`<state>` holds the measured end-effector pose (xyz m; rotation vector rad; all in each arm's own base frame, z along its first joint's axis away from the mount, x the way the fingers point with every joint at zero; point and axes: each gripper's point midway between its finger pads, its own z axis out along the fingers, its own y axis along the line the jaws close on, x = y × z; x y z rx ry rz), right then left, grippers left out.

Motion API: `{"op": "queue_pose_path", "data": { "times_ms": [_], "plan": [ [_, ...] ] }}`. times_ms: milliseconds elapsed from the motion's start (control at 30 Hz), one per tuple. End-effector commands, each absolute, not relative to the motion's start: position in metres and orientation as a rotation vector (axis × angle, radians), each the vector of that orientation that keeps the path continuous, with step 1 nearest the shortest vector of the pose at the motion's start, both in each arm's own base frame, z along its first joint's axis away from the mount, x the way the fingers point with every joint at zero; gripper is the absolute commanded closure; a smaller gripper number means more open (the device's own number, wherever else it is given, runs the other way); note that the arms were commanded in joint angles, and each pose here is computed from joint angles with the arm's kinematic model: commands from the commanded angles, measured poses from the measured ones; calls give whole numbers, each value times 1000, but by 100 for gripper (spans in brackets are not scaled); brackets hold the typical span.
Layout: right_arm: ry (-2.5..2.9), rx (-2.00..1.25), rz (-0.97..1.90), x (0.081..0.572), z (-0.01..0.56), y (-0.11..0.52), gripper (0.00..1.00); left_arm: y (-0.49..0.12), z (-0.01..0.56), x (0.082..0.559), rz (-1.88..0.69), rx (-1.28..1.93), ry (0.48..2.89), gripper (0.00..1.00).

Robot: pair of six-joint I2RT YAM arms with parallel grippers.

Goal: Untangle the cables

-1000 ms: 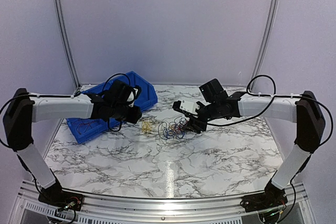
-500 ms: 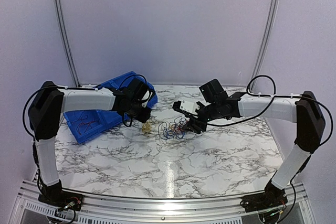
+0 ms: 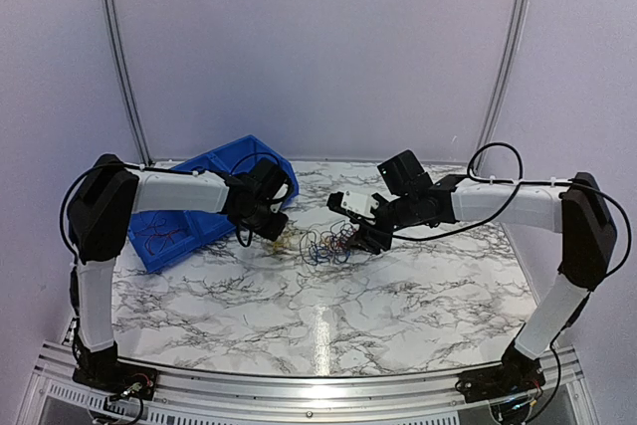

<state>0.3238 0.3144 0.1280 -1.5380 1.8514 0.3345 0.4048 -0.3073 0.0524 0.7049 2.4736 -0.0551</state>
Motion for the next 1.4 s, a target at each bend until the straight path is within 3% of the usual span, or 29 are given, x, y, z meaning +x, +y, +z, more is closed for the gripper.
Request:
{"op": "queue_pose_path", "data": {
  "times_ms": [0,167,433,633,900,967,1067,1133,1367],
  "plan": [
    [1851,-1522,356,326,130,314,36,-309,97,406,-107,663,2380,100],
    [1834,-1502,405,325,140,321,37,-316,162,375,-368,631,2192,100],
    [1765,-1444,649,316,213,360,37,-320,214,328,-703,558,1990,100],
    [1735,-1468,768,302,243,390,36,-325,220,312,-727,578,1951,100],
    [1781,-1513,803,297,217,426,36,-345,219,292,-759,647,1932,100],
    [1804,-1516,804,299,209,429,40,-347,218,290,-766,653,1934,100],
    [1817,-1503,822,300,207,432,57,-349,215,288,-767,664,1937,100],
    [1813,-1489,834,299,210,432,61,-350,213,288,-768,666,1940,100],
    [1767,-1483,822,294,230,426,53,-351,209,289,-755,669,1948,100]
  ]
}}
